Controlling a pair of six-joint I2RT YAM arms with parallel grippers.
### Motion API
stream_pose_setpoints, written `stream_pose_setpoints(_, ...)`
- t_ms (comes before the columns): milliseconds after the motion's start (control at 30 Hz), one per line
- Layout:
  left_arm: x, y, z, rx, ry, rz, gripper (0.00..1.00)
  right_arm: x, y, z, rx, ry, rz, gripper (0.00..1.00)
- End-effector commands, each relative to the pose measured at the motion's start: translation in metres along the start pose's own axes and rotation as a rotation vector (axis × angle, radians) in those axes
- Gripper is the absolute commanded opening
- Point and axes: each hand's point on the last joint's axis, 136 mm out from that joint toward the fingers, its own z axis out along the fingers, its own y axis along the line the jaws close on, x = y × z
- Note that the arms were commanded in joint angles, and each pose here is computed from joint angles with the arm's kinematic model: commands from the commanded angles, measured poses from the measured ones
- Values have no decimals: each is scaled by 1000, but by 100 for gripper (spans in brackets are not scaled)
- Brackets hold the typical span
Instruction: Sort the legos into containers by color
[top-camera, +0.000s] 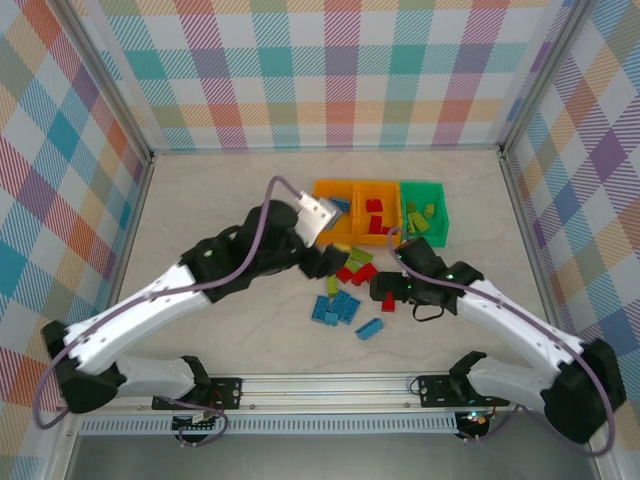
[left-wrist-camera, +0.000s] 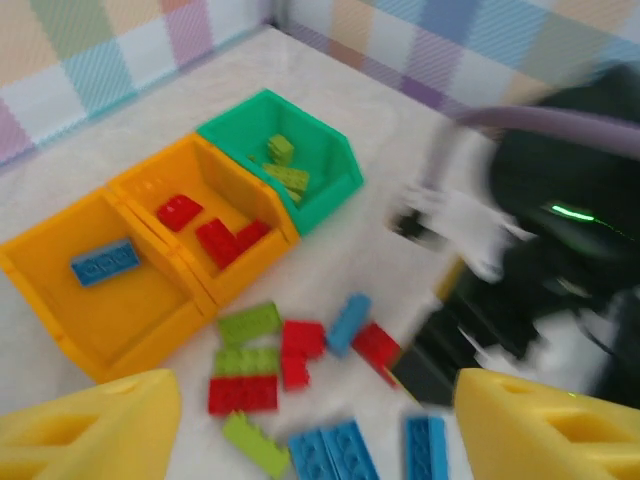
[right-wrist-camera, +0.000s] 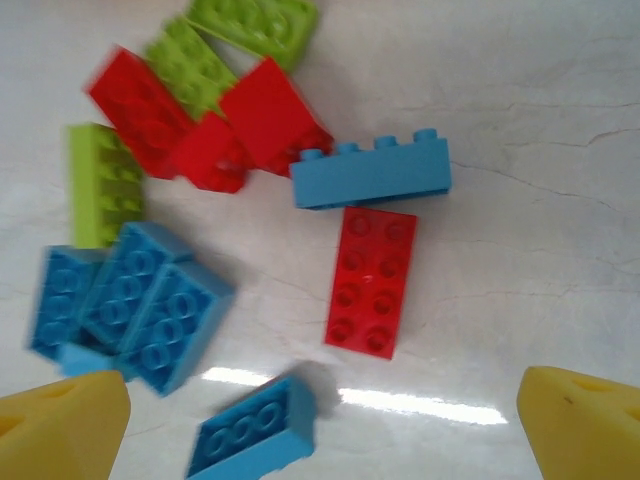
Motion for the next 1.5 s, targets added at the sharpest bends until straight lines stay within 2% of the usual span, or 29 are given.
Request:
stream_pose_setpoints(0,70,-19,-29,120,191,274,90,-23,-3,13,48,-25,-92,100)
stream_pose_setpoints(33,82,-22,-38,149,209,299,97,-25,-3,19,51,-11,-100,100)
stream_pose_setpoints(67,93,-26,-43,182,230,324,100,-28,-3,23,54,-7,-106,100)
stream_pose_setpoints(233,145,-56,-59,413,262,499,100,-37,5,42,16,-14,-133,100)
stream_pose_setpoints(333,157,-69,-60,506,202,576,100,-40,7,53,-10,1,-131,100)
stream_pose_setpoints(433,158,-73,-59,523,167,595,100,-41,9,61,-20,14,-131,97)
stream_pose_setpoints(667,179,-63,-46,476,241,579,100,-39,4,80,-2,36,-119,83)
stream_pose_setpoints(800,179,-54,-38,410,228,590,100,-41,-1,86,32,45,-132,77)
stream_pose_setpoints(1033,179,-49,-40,377,181,619,100,-42,-7,82,55,38,-120,58)
stream_pose_setpoints(1167,169,-45,-40,328,121,631,100,-56,-3,54,42,-51,-96,54)
stream_pose_setpoints(1233,154,-34,-39,242,60,629,100,-73,8,30,5,-133,-77,53)
stream_pose_setpoints(1333,128,-17,-43,112,-43,580,100,-104,41,-2,-85,-254,-99,52)
stream_pose_setpoints(1467,107,-2,-51,16,-127,495,100,-147,89,-15,-198,-341,-161,52)
